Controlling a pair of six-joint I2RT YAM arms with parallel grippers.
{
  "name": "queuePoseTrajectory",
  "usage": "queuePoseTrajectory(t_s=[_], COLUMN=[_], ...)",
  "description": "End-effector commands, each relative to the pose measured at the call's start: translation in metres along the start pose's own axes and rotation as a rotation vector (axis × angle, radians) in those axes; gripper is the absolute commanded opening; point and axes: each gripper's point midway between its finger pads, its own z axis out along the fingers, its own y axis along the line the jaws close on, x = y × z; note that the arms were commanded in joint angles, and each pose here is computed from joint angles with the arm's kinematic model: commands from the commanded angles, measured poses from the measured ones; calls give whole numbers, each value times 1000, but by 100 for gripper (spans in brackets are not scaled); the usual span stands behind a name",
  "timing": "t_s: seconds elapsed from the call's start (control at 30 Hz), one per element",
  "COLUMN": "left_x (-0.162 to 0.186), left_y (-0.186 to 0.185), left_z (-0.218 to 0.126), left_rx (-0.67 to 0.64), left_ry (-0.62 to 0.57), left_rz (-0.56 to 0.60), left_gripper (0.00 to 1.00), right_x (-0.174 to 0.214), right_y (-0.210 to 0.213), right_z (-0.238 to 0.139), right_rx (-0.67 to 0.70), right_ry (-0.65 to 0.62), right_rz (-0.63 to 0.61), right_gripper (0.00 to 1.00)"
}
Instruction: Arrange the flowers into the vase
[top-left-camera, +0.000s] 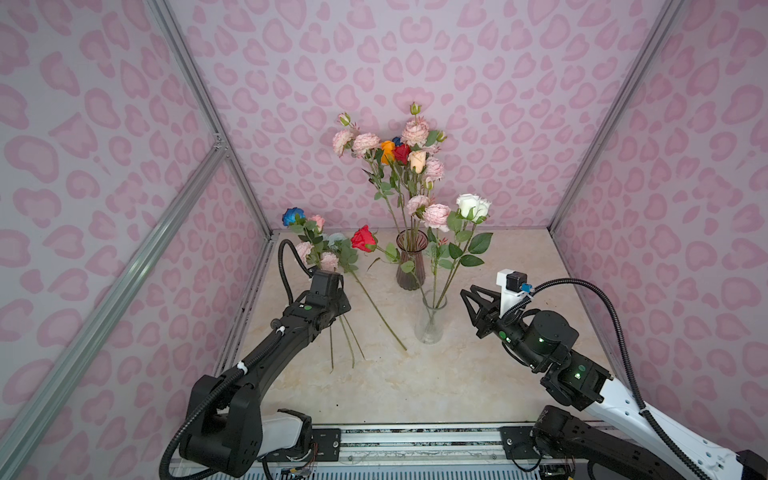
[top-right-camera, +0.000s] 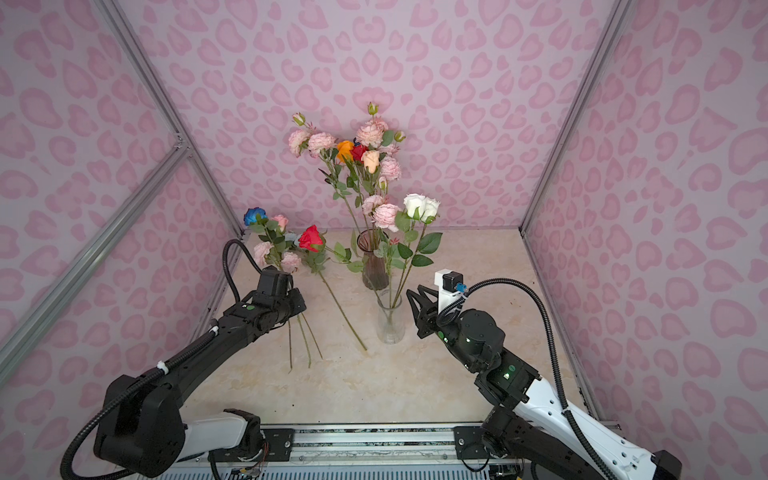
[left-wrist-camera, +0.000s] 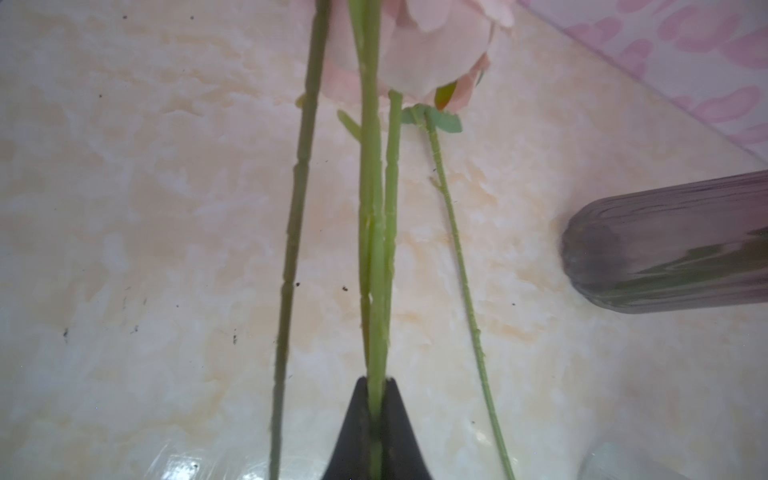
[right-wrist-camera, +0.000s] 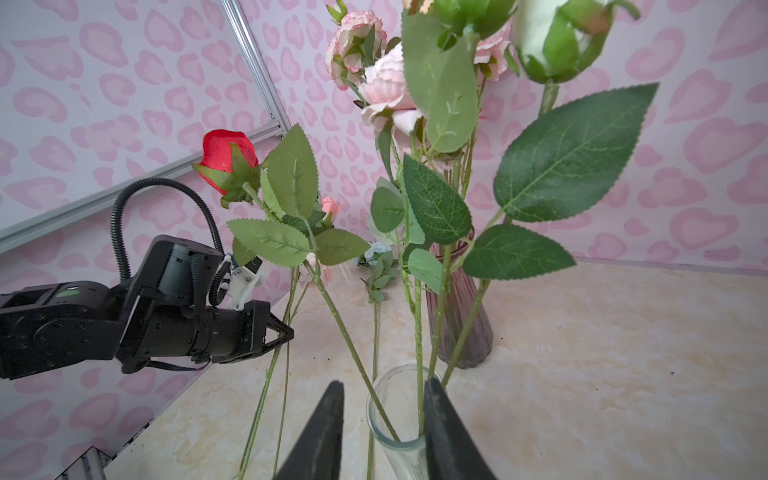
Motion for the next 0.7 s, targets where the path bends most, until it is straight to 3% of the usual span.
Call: queuePoseTrajectory(t_s=[0.0,0.23,0.43,0.53,0.67], left_x=[2,4,-17,-23,-34], left_y=[11,8,-9,-13,-48], left_z=[14,37,22,25,39], left_rx=[-74,-87,-3,-9,129], left_ry=[16,71,-6,0,6], left_rz=[4,3,-19,-35,-72], left_gripper=[8,21,35,35,35], right_x=[-2,-4,-4,-4,-3], right_y=[2,-3,-8,-9,-7], right_z=[-1,-6,-10,-7,-4], right_rx=[-10,12,37,39,33], right_ry=[-6,-14,-22,-22,-14], right_rz=[10,-5,-22,-23,-25], right_gripper=[34,33,34,34,34])
